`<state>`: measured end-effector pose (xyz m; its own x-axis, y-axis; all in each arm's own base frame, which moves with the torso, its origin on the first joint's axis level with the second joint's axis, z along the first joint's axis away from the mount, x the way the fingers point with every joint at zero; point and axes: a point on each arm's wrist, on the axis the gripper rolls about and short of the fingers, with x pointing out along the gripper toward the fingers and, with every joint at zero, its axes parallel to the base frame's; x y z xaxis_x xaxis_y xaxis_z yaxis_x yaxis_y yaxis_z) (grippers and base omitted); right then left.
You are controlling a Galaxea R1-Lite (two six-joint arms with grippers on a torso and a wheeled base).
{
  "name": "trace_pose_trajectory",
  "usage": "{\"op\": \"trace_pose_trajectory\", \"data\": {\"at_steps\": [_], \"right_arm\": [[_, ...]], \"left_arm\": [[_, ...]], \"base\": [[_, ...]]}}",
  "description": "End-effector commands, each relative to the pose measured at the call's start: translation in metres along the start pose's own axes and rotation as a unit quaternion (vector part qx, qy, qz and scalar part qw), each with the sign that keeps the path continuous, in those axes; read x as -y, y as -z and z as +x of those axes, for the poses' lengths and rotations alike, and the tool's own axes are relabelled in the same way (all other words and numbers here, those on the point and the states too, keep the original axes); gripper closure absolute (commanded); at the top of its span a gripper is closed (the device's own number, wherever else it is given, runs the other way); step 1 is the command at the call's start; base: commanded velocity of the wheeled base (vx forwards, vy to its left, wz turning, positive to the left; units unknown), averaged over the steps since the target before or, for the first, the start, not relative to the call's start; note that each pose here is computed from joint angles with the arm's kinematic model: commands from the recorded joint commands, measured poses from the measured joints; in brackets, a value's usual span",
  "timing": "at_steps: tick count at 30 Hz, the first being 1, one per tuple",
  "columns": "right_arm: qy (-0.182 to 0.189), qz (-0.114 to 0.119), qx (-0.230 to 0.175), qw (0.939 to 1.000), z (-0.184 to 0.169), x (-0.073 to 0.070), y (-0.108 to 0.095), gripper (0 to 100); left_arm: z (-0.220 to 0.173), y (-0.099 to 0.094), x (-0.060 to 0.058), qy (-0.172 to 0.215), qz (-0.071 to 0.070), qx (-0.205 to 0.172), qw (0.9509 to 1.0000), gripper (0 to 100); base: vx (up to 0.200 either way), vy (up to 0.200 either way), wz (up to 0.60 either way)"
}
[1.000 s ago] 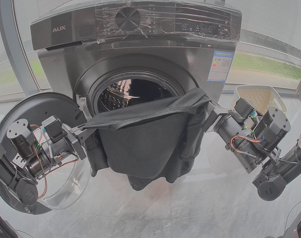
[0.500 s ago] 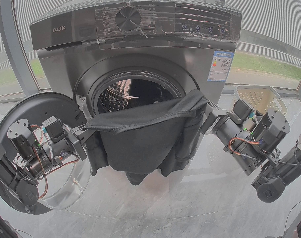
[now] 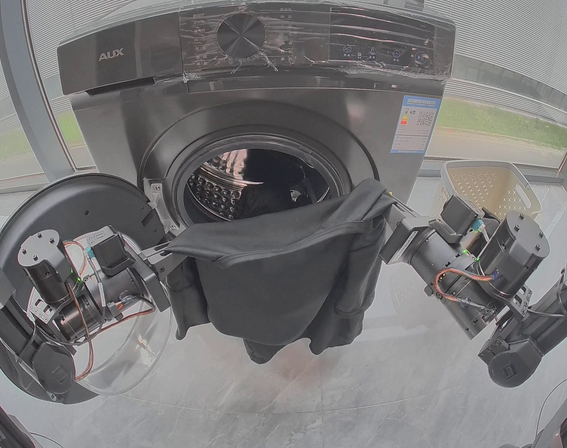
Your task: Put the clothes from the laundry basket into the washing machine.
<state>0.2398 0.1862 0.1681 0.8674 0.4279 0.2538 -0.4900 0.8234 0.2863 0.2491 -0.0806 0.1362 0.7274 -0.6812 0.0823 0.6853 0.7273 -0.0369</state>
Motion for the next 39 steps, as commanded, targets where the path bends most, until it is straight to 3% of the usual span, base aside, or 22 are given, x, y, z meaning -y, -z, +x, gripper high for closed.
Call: {"op": "trace_pose_trajectory", "data": {"at_steps": [1,9,18,25,32,33,36,39], "right_arm": [[0.001,-0.001,-0.011,0.9999,-0.003,0.001,0.005,100],[-0.004,0.011,-0.006,0.9999,-0.004,-0.003,0.002,100],[-0.012,0.013,0.008,0.9998,0.002,-0.006,-0.003,100],[-0.019,0.015,-0.002,0.9997,-0.008,-0.009,-0.003,100],[-0.025,0.011,-0.039,0.9989,-0.014,-0.013,0.015,100],[-0.026,0.009,-0.047,0.9985,-0.015,-0.014,0.019,0],[-0.029,0.008,-0.061,0.9977,-0.019,-0.015,0.024,0],[-0.038,-0.003,-0.112,0.9929,-0.036,-0.015,0.042,0]], "left_arm": [[0.003,0.005,-0.002,0.000,-0.003,-0.006,1.0000,100],[0.000,-0.007,0.002,0.005,0.005,0.014,0.9999,100],[-0.001,-0.006,0.003,0.004,0.006,0.012,0.9999,100],[0.005,-0.009,0.010,0.016,0.007,0.019,0.9997,100],[0.010,-0.014,0.013,0.006,0.016,0.032,0.9993,100],[0.011,-0.014,0.016,0.006,0.016,0.033,0.9993,100],[0.017,-0.016,0.023,0.001,0.014,0.041,0.9991,100],[0.028,-0.025,0.023,-0.009,0.018,0.065,0.9977,100]], "base": [[0.000,0.000,0.00],[0.000,0.000,0.00],[0.000,0.000,0.00],[0.000,0.000,0.00],[0.000,0.000,0.00],[0.000,0.000,0.00],[0.000,0.000,0.00],[0.000,0.000,0.00]]}}
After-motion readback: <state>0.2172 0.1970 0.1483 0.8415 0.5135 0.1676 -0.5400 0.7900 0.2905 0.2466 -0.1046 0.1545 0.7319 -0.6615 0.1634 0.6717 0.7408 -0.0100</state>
